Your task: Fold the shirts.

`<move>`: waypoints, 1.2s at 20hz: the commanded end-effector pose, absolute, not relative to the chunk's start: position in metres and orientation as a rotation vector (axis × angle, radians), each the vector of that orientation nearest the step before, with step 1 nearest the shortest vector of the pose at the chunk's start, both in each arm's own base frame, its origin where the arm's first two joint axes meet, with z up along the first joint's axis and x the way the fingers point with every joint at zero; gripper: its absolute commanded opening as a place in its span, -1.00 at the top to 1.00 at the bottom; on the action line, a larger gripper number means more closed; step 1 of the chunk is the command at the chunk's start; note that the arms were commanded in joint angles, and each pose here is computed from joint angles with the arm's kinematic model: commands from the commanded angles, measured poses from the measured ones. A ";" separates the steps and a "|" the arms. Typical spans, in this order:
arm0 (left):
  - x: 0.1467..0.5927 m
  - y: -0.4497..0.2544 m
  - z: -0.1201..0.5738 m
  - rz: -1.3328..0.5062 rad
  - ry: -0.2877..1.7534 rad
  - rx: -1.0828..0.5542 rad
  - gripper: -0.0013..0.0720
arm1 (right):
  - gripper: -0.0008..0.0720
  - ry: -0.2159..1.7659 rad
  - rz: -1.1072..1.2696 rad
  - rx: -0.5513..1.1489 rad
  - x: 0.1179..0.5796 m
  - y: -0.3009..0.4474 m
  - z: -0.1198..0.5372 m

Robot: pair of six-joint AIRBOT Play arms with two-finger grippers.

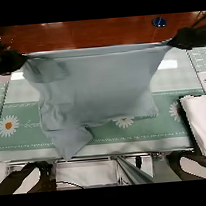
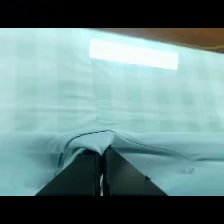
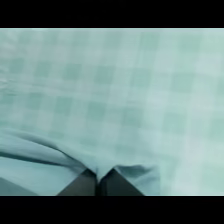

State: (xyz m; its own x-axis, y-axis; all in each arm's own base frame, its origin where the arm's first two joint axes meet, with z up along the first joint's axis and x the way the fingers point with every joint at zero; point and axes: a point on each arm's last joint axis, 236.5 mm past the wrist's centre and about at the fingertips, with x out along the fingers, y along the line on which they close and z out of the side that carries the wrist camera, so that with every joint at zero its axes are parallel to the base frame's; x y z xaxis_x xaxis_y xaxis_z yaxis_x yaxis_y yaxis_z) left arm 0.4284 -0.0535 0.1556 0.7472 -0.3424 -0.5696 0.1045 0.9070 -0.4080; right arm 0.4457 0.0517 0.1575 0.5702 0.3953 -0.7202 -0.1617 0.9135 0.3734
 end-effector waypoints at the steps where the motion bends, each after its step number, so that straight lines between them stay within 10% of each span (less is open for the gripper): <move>1: 0.481 -0.071 0.088 -0.236 0.776 -0.438 0.92 | 0.92 1.000 0.371 0.426 0.502 0.063 0.088; 6: 0.509 -0.082 0.043 -0.244 0.861 -0.543 0.79 | 0.70 1.023 0.360 0.667 0.556 0.071 0.042; 8: 0.504 -0.080 0.038 -0.253 0.904 -0.539 -0.41 | -0.15 1.000 0.362 0.758 0.565 0.062 0.047; 15: 0.366 0.018 0.014 -0.211 1.375 -0.533 -0.42 | -0.14 1.371 0.133 0.596 0.422 -0.066 0.035; 24: 0.220 0.021 -0.086 0.029 1.415 -0.989 -0.42 | -0.14 1.242 0.045 0.782 0.291 -0.010 -0.046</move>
State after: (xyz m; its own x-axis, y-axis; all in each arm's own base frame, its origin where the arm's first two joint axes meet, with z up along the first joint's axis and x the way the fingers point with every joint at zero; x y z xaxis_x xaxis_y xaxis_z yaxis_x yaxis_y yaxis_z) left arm 0.2443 0.0324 -0.0668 0.1730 -0.4815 -0.8592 -0.4653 0.7289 -0.5022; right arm 0.3182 -0.0311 -0.0284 0.2980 0.4213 -0.8566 0.3561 0.7835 0.5092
